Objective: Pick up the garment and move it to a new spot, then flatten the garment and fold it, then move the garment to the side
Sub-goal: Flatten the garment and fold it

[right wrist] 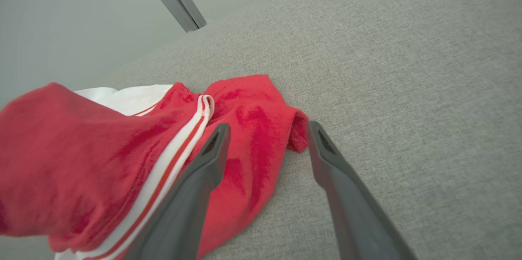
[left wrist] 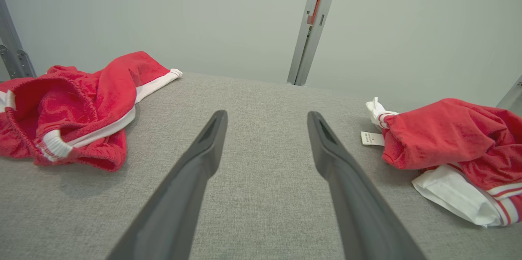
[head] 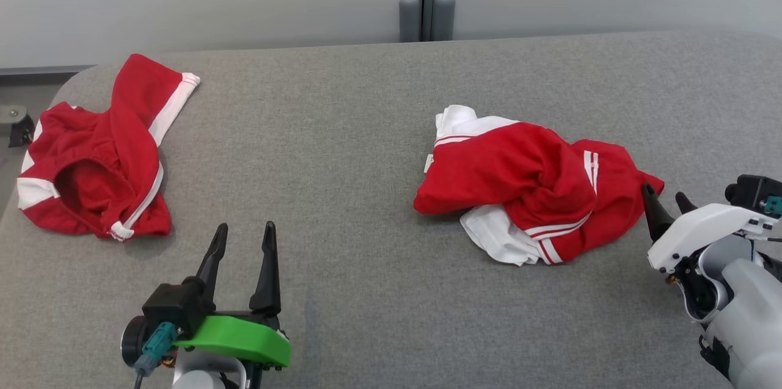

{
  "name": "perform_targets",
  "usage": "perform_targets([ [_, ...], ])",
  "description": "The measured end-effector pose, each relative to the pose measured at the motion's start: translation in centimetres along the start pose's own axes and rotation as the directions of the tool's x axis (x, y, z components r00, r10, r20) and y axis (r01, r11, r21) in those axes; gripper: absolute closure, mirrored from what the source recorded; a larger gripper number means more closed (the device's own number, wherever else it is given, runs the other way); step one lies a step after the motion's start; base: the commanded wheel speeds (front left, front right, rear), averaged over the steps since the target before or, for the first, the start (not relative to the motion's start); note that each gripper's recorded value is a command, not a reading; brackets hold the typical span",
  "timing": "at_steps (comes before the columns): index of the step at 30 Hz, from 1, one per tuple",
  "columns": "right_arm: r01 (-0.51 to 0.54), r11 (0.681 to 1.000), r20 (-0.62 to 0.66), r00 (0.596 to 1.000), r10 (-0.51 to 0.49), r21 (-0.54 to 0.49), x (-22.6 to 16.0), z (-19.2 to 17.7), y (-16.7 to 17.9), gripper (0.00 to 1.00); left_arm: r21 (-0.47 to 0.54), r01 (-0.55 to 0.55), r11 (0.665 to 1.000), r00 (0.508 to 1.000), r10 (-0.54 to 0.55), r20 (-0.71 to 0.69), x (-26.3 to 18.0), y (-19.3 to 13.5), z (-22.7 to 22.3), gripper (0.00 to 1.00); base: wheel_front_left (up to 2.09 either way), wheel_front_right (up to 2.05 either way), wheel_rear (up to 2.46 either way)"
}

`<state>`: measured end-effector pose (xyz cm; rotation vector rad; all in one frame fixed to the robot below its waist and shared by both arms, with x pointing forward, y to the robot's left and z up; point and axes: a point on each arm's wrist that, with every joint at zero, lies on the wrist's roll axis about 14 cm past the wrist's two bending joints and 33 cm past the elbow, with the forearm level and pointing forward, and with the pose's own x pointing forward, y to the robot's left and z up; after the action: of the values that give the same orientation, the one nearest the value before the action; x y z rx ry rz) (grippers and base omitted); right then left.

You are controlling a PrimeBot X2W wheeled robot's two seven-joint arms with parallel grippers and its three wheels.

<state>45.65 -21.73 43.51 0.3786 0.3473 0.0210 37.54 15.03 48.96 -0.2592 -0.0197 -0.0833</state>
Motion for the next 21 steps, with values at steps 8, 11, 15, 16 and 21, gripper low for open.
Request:
perform_targets([
  [8,-0.026,0.999,0.15,0.988,0.03,-0.03,0.0,3.4,1.3,0.0,0.008,0.015,1.0,1.0,-0.016,0.014,0.0,-0.4,0.5,0.0,0.0,0.0,0.0],
  [11,-0.102,0.994,0.158,0.982,0.108,-0.047,0.8,4.1,4.5,0.0,0.009,0.014,1.0,1.0,-0.014,0.01,0.0,-0.3,0.4,0.0,0.0,0.0,0.0],
  [15,-0.143,0.985,0.069,0.986,0.15,-0.098,2.5,4.1,6.5,0.0,0.002,0.01,1.0,1.0,-0.01,0.003,0.1,-0.1,0.1,0.0,0.0,0.0,0.0],
  [16,-0.144,0.983,0.045,0.988,0.15,-0.113,2.9,4.1,6.8,0.0,0.001,0.009,1.0,1.0,-0.009,0.004,0.2,-0.1,0.2,0.0,0.0,0.0,0.0],
  [21,-0.114,0.973,-0.2,0.977,0.073,-0.202,4.7,0.9,6.0,0.0,-0.005,-0.024,1.0,1.0,0.024,-0.001,0.1,0.9,0.0,0.0,0.0,0.0,0.0],
])
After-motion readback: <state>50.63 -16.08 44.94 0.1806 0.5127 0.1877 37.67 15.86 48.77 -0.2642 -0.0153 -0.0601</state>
